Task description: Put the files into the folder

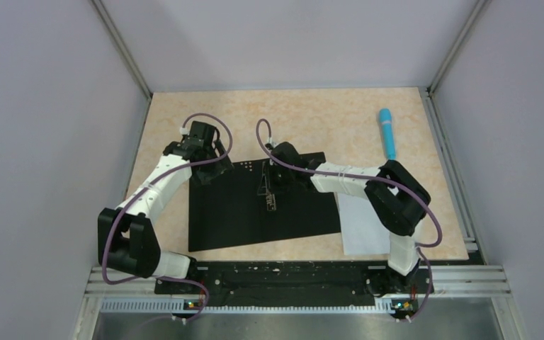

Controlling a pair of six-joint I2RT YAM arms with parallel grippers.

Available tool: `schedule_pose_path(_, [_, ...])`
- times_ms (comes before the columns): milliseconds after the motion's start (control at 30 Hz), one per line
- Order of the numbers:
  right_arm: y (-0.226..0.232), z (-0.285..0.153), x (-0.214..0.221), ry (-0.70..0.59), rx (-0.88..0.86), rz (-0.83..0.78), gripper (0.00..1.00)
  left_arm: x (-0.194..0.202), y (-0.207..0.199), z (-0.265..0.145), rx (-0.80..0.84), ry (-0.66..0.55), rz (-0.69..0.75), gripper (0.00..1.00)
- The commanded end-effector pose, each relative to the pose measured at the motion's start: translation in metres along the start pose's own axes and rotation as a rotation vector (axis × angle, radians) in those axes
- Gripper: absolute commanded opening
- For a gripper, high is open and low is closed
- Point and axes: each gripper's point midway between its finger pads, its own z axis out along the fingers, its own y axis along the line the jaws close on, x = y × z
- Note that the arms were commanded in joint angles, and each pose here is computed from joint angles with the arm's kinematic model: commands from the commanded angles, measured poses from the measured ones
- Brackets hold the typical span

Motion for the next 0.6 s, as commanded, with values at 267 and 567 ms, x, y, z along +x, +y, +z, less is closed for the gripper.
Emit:
schedule_pose_path(267, [-0.017, 0.028, -0.066, -0.087, 0.01, 0.014, 0.15, -0.007, -0.01, -0.01, 0.055, -0.021, 0.061, 0.82])
schedule_pose_path(567, [-0.018, 0.041, -0.074, -0.077, 0.007, 0.001, 0.18, -0.007, -0.022, -0.017, 0.123, -0.021, 0.083, 0.82])
